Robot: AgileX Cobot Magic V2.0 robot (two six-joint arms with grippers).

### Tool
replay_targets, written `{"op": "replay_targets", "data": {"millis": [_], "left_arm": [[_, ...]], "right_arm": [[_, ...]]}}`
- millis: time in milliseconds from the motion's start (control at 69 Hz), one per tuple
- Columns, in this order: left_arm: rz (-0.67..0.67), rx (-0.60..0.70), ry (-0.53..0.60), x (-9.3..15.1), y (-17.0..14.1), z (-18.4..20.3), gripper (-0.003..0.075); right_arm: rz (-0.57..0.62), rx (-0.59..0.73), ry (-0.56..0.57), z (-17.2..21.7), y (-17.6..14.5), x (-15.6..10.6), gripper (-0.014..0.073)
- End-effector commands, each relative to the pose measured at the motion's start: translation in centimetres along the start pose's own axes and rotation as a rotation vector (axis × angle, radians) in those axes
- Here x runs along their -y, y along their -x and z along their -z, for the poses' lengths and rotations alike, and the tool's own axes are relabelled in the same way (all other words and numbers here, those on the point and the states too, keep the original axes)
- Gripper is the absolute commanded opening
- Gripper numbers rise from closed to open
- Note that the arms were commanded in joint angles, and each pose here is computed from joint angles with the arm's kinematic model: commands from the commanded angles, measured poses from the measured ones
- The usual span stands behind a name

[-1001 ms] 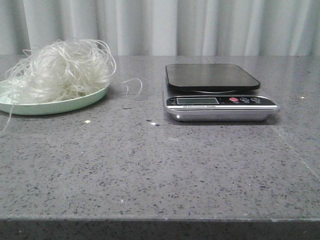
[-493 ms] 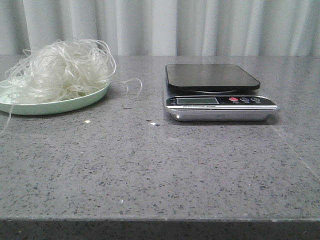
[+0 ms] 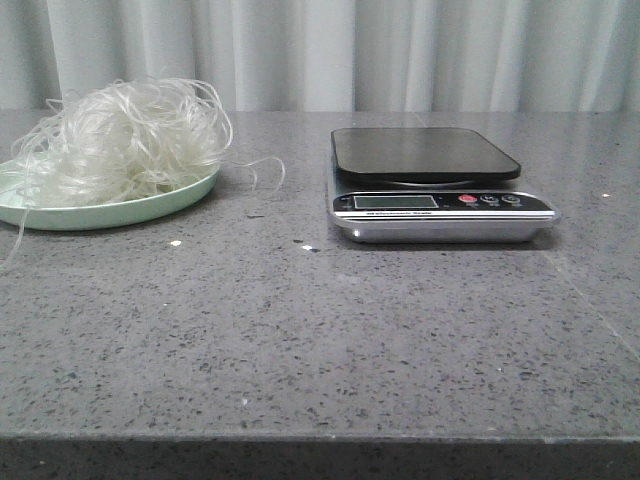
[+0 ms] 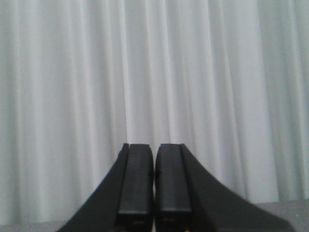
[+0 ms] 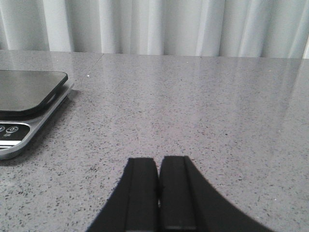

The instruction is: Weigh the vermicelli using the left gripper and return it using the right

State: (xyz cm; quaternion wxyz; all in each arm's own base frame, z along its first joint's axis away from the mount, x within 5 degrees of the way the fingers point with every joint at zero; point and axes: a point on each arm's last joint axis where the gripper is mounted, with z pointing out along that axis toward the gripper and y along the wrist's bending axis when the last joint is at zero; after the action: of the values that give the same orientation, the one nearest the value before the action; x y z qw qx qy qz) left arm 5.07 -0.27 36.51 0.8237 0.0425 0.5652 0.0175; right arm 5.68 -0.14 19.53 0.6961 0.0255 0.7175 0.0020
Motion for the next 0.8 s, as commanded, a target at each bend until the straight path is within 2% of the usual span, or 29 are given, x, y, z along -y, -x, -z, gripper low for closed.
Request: {"op": "replay_targets", "data": {"millis": [0, 131, 334, 537, 624, 696, 711, 783], "left_arm": [[0.013, -0.027, -0.001, -0.3, 3.1, -3.3, 0.0138], [0.012, -0.165, -0.014, -0.4, 3.7, -8.1, 0.0159], [0.010, -0.388, -0.037, -0.2, 1.7, -14.5, 0.0419], [0.033, -0.636, -0.077, 0.2, 0.5, -18.9, 0.0551], [0.013, -0.768, -0.199, 1.1, -0.2, -20.9, 0.0586], [0.058, -0.836, -0.310, 2.1, -0.9, -22.3, 0.0596], [0.088, -0.856, -0.360, 2.6, -1.2, -22.8, 0.0600], [0.132, -0.916, -0.452, 3.5, -2.5, -24.1, 0.0601]], "right_arm": [[0.015, 0.105, -0.013, 0.2, 1.1, 0.1, 0.0152], [0.015, 0.105, -0.013, 0.2, 1.1, 0.1, 0.0152], [0.015, 0.105, -0.013, 0.2, 1.1, 0.1, 0.0152], [0.015, 0.105, -0.013, 0.2, 1.1, 0.1, 0.0152], [0.015, 0.105, -0.013, 0.2, 1.1, 0.1, 0.0152], [0.015, 0.105, -0.013, 0.2, 1.1, 0.1, 0.0152], [0.015, 0.105, -0.013, 0.2, 1.1, 0.1, 0.0152], [0.015, 0.105, -0.013, 0.2, 1.1, 0.1, 0.0152]]}}
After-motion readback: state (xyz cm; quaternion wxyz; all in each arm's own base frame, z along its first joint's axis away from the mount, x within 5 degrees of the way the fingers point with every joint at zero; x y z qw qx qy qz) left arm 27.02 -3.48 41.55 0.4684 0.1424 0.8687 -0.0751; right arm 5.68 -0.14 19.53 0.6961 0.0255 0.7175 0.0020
